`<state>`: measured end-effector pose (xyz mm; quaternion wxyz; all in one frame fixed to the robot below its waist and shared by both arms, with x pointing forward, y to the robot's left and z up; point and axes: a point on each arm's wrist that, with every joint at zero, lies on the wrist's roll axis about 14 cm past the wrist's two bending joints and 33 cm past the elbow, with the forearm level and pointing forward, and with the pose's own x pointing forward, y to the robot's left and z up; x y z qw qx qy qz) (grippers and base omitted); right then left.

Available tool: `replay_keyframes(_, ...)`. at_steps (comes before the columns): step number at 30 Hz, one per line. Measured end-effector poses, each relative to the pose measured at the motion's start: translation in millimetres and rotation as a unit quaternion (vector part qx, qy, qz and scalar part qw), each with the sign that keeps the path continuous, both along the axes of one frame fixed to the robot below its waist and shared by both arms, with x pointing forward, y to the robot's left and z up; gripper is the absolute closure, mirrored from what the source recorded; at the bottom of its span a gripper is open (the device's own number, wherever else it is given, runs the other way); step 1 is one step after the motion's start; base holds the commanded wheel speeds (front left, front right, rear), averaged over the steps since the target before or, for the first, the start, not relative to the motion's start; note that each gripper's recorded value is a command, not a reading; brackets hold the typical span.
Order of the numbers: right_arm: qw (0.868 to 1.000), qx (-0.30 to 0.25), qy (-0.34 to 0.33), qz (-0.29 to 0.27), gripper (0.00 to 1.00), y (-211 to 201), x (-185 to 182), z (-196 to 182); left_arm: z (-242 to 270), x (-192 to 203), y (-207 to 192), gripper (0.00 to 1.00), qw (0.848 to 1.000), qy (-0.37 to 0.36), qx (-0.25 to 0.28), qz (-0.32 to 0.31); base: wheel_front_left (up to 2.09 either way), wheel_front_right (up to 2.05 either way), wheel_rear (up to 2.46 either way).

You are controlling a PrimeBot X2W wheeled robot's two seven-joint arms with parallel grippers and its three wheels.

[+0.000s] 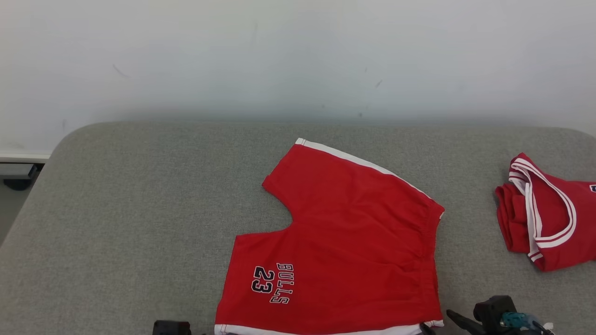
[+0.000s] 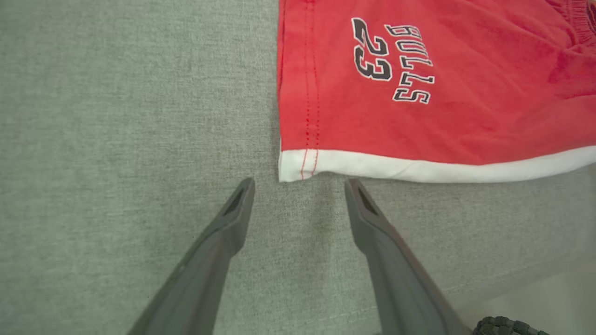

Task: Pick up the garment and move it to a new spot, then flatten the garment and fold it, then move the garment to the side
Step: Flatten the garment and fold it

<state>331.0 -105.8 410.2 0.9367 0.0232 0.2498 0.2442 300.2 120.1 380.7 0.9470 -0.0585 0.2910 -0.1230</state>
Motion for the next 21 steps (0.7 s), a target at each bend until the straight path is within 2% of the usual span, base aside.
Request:
replay_keyframes(7,1.000,-0.011,0.016,0.018,0.00,9,-1,-10,-11,1,-2,0.00,1.000,0.023,0.002,-0.005,0.00,0.00,0.00)
replay_keyframes(8,1.000,-0.010,0.015,0.019,0.09,11,0,-10,-11,2,-3,0.00,1.000,0.023,0.002,-0.005,0.00,0.00,0.00)
replay_keyframes(9,1.000,-0.011,0.014,0.020,0.33,12,1,-10,-11,4,-4,0.00,1.000,0.023,0.003,-0.006,0.00,0.00,0.00)
replay_keyframes(10,1.000,-0.011,0.015,0.020,0.97,13,2,-11,-10,6,-5,0.27,1.000,0.021,0.004,-0.008,0.00,0.00,0.00)
replay_keyframes(11,1.000,-0.010,0.016,0.022,1.00,14,3,-11,-10,8,-6,0.67,1.000,0.019,0.006,-0.012,0.00,0.00,0.00)
replay_keyframes(12,1.000,-0.011,0.017,0.022,1.00,14,3,-11,-9,9,-7,1.00,1.000,0.016,0.010,-0.017,0.00,0.00,0.00)
replay_keyframes(21,0.999,-0.013,0.026,0.022,1.00,11,-1,-19,-9,12,-8,1.00,0.999,-0.001,0.031,-0.033,0.00,0.00,0.00)
